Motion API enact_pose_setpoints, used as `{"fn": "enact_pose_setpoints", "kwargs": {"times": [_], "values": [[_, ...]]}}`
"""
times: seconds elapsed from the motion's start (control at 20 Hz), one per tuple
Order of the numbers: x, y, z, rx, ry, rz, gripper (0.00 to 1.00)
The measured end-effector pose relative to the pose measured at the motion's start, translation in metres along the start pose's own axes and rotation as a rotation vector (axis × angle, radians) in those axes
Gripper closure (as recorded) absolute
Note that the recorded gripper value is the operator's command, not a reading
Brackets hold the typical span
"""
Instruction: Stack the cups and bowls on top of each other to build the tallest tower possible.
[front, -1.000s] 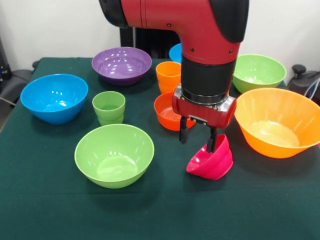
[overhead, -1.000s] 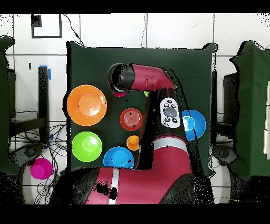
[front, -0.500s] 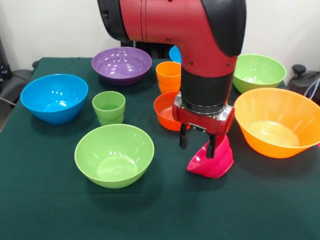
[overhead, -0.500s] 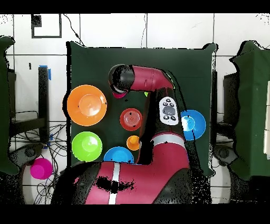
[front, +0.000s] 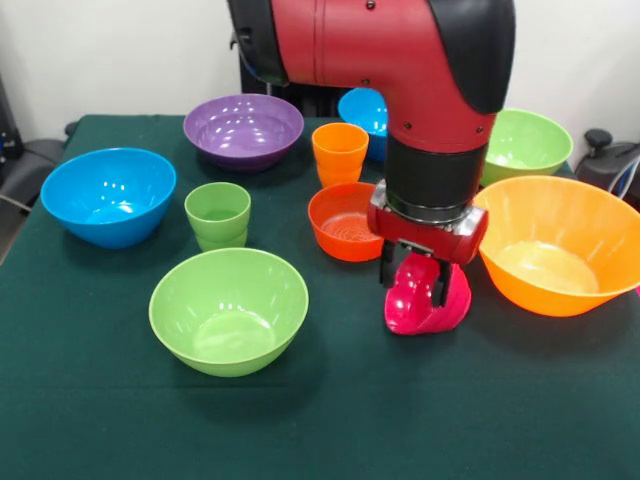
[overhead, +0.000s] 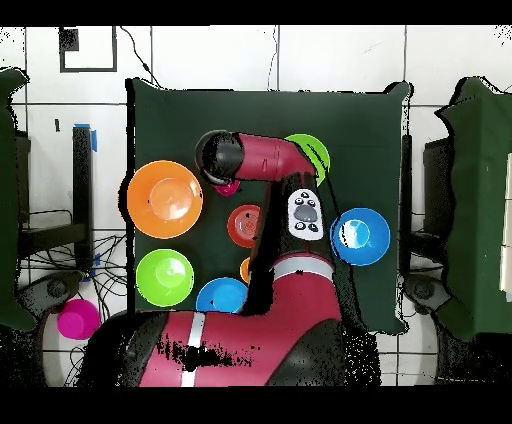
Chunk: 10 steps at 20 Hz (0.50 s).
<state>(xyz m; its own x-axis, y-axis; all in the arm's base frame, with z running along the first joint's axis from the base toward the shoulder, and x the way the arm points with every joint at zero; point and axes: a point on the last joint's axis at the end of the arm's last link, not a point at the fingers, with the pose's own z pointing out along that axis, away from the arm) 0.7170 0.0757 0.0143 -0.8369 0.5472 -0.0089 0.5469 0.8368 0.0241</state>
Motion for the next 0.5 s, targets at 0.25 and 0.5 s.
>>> {"fn": "enact_pose_setpoints", "kwargs": {"times": [0.25, 0.5], "values": [[0.030, 0.007, 0.003, -0.016, 0.082, 0.107, 0.00], [0.060, 0.006, 0.011, -0.002, 0.153, 0.207, 0.00]]}}
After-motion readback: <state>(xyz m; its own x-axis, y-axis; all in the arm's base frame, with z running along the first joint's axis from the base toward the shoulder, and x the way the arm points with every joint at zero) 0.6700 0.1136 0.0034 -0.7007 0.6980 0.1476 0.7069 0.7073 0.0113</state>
